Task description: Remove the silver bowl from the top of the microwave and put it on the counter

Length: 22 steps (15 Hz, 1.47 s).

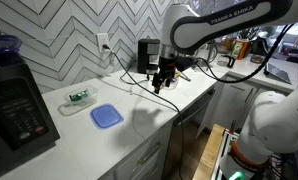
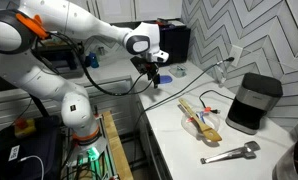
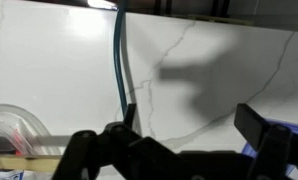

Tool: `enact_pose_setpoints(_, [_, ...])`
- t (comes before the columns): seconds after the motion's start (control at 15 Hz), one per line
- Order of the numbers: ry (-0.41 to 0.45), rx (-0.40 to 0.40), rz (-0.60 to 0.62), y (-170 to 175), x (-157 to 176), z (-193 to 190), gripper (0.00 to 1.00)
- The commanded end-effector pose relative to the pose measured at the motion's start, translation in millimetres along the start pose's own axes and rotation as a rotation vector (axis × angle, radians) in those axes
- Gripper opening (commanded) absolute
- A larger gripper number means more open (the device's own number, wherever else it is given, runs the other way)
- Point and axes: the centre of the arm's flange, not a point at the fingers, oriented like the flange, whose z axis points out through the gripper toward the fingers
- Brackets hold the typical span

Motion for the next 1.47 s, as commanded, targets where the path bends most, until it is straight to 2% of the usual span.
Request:
enact_pose_setpoints(0.0, [0.000, 0.000, 0.000, 0.0, 0.0, 0.1, 1.00])
enact_pose_setpoints(0.93, [-0.001, 0.000, 0.000, 0.0, 0.1, 0.3, 1.00])
enact_pose_setpoints(1.0, [0.024, 0.010, -0.013, -4.7, 7.8, -0.6, 1.00])
enact_pose_setpoints(1.13, [0.134, 0.061, -0.043, -21.0, 36.7, -17.6, 1.00])
enact_pose_setpoints(1.27, [0.259, 0.124, -0.061, -43.3, 68.6, -49.4, 1.00])
enact_pose_setpoints(1.4, [0.344, 0.209, -0.085, -70.5, 98.5, -87.0, 1.00])
